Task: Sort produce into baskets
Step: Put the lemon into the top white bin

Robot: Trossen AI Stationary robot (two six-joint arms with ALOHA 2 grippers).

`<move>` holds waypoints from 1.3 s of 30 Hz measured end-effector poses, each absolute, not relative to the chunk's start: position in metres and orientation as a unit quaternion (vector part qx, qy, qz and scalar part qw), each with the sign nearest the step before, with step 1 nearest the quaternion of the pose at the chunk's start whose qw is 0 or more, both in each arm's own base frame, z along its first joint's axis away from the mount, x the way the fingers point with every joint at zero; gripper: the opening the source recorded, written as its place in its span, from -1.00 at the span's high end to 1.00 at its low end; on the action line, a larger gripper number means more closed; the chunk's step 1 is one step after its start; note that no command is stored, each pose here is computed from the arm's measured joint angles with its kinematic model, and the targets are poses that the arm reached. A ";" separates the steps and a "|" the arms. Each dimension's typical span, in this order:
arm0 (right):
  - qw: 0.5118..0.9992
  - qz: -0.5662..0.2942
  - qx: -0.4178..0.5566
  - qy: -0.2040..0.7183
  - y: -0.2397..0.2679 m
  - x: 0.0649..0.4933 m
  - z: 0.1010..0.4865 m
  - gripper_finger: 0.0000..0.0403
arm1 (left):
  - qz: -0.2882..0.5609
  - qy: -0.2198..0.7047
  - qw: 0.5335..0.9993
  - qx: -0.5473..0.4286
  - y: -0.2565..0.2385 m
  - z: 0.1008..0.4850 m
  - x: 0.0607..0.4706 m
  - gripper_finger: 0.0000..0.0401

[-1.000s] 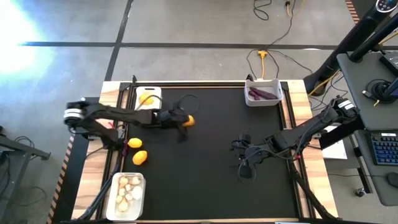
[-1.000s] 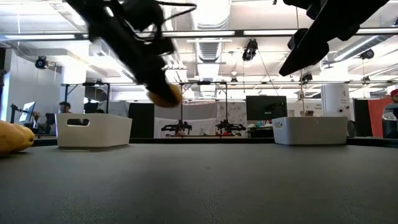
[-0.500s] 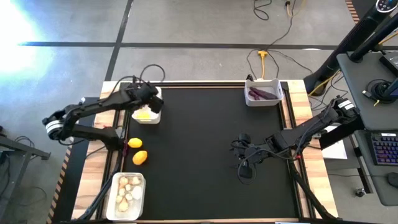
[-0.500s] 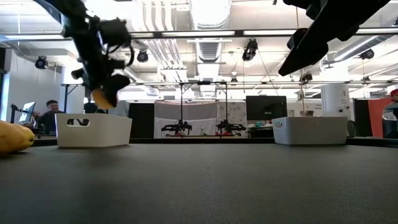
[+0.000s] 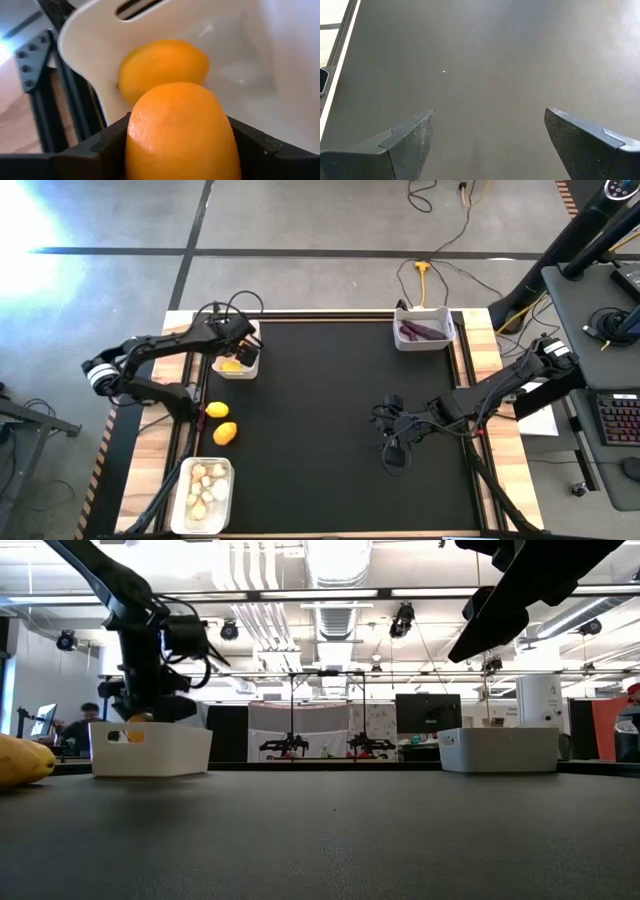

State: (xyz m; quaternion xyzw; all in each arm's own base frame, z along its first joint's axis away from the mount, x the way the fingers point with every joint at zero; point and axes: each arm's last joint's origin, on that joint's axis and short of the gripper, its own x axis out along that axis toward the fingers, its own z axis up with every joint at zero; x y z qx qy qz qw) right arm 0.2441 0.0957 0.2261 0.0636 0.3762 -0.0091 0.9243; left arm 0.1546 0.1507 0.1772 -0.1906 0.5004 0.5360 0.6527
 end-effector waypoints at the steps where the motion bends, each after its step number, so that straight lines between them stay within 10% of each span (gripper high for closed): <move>1: 0.924 -0.009 0.065 0.376 0.096 0.244 0.226 -0.81 | 0.543 0.501 0.648 -0.187 0.151 0.176 0.155 -0.26; 13: 0.923 -0.016 0.080 0.376 0.096 0.244 0.226 -0.81 | 0.550 0.479 0.668 -0.148 0.148 0.189 0.158 -0.49; 28: 0.925 -0.013 0.061 0.375 0.095 0.244 0.226 -0.81 | 0.230 0.295 0.917 -0.136 0.029 0.275 0.162 -0.49; 39: 0.925 -0.017 0.075 0.373 0.096 0.244 0.226 -0.81 | 0.225 0.505 0.806 -0.212 -0.031 0.233 0.138 -0.48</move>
